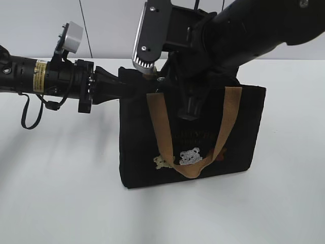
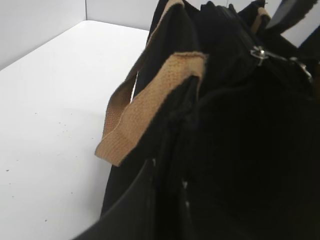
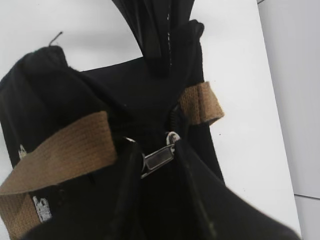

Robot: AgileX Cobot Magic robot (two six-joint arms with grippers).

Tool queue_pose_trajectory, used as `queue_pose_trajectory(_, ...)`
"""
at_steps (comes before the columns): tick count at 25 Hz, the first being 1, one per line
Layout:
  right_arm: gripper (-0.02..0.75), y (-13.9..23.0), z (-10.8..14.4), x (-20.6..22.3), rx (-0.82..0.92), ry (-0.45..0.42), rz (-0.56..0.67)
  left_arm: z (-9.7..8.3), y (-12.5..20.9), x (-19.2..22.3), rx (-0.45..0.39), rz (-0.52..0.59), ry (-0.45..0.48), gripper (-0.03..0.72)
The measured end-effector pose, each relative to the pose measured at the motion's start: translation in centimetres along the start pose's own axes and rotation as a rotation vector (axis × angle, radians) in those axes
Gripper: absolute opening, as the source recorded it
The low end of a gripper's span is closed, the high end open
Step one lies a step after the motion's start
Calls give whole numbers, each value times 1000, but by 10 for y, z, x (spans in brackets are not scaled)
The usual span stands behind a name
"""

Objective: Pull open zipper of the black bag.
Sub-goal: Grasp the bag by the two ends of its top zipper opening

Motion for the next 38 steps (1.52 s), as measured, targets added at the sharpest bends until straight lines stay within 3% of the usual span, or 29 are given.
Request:
queue_pose_trajectory(25, 176, -5, 24, 10, -128, -81, 29, -1, 0, 0, 2, 1, 7, 27)
queue_pose_trajectory(32, 3, -3, 25, 10, -131, -96, 47, -1, 0, 0, 3, -1, 10, 27)
queue_pose_trajectory(38, -15, -14, 16, -4, -104, -106, 59, -2, -1, 0, 3, -4, 12, 27)
Point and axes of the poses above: a point on each arm's last joint axis where the gripper is mounted, x pointing out along that axis toward the gripper, z along the wrist's bending axis when the last joint is at zero, y = z × x, the point moved 4 cm from there along x, pointing out along that axis toward the gripper, and after that the axes turned 6 degrees about x, right-handed, at the moved point
